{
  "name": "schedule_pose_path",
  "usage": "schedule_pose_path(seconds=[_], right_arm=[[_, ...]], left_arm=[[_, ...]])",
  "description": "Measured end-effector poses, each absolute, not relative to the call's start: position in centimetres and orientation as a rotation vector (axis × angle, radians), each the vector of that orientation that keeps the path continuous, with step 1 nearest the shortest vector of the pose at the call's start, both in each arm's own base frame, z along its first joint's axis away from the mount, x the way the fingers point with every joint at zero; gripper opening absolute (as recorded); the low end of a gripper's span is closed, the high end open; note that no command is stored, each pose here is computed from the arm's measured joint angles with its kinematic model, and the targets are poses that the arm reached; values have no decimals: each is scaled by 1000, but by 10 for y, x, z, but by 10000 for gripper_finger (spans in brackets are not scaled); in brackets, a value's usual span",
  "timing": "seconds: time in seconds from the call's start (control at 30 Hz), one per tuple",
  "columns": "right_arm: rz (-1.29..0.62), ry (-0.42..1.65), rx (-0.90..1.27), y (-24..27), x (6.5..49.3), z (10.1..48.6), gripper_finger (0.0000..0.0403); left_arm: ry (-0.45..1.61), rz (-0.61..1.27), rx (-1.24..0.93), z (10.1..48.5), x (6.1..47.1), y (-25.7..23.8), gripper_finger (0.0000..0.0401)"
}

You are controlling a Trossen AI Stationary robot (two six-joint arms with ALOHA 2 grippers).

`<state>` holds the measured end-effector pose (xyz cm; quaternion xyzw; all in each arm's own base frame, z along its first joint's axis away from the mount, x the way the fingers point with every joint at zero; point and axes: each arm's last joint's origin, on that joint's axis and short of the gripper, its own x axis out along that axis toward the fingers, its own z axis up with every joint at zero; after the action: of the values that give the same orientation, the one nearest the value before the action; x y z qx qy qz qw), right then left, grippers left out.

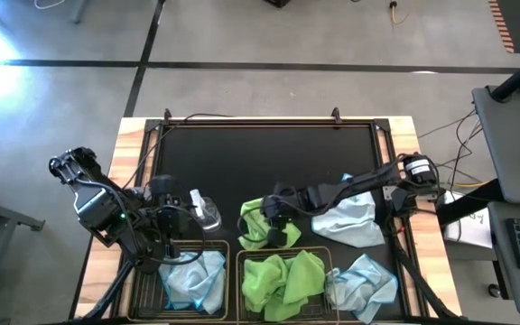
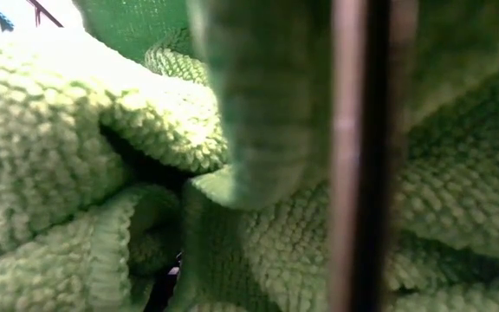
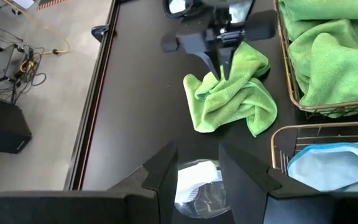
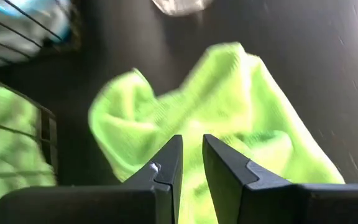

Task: Sort microfiber towel by color & place in baskets
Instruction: Put the green microfiber cloth into the right wire basket

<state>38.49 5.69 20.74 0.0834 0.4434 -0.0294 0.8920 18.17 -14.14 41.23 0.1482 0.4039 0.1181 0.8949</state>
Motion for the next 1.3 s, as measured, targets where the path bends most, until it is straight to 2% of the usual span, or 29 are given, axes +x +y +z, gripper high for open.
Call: schedule_pose_path(seconds=[0.37,0.63,0.8,1.17,1.3], right_arm=[[-23,997,269,34,383,204,57],[-96,1078,296,6,377,199,57],[-17,1088,309,6,377,199,57],[0,1160,264,4,383,172,57],[-8,1151,267,0,384,172,75]], left_arm=[[859,249,335,413,177,-137,103],[830,244,356,420,170,-130,103],[802,251,364,425,165,-124,103],[756,256,365,434,154,-113,103],[744,255,352,436,150,-109,103]])
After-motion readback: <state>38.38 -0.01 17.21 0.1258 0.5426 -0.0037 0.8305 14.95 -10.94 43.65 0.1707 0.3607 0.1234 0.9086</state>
